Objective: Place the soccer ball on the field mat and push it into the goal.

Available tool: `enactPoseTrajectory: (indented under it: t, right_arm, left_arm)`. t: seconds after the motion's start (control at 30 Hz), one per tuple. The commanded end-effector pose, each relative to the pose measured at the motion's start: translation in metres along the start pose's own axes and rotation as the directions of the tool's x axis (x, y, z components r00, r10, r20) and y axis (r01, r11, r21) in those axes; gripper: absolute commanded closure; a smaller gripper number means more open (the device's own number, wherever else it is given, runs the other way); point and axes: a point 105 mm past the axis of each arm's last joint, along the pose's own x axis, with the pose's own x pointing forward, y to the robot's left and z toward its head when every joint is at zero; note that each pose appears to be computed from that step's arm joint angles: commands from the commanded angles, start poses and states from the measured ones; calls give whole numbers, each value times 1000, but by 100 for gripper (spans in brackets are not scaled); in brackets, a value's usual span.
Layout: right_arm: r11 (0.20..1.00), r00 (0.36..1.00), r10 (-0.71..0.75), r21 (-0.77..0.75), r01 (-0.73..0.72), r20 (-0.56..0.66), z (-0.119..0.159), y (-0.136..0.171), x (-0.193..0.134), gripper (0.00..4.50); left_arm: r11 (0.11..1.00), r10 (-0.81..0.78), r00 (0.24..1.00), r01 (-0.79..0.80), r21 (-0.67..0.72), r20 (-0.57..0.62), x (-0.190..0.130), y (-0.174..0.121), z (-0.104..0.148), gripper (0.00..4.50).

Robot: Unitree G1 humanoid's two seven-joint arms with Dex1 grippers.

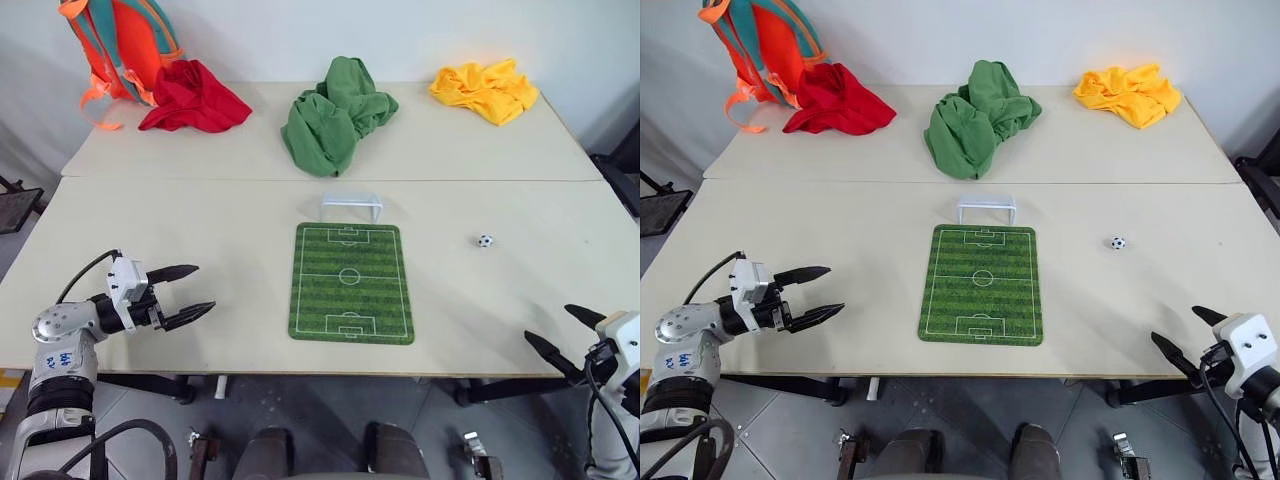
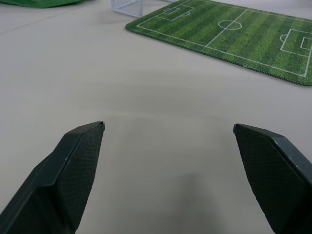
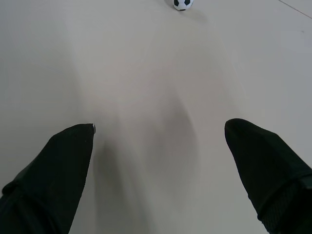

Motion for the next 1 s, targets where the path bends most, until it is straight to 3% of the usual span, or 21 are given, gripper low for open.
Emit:
enactPoseTrajectory:
  t: [0.03,0.23,0.47,0.57,0.7,0.9,1.0]
  right_arm:
    - [999,999,-31,-18,31,37,13,-8,-4,1]
    - [999,999,-34,41,32,29,21,-10,-4,1]
    - [999,999,-15,51,13,34,55,-17,6,1]
    - [999,994,9,34,-13,108,91,-21,26,1]
    - [996,990,84,32,-89,117,111,-13,54,1]
    - [979,979,182,76,-189,91,120,-6,104,1]
    - [983,982,168,58,-174,87,115,-11,123,1]
  left_arm:
    - [999,28,1000,-28,24,4,-3,7,5,0]
    - [996,80,997,-80,-28,14,-2,17,9,0]
    - [999,44,998,-43,-14,38,6,12,15,0]
    - [1000,-18,992,15,25,128,19,8,34,0]
    - [996,-72,984,62,69,160,29,2,46,0]
    - [983,-169,967,150,110,190,41,-14,60,0]
    - [981,-175,967,155,116,184,38,-21,62,0]
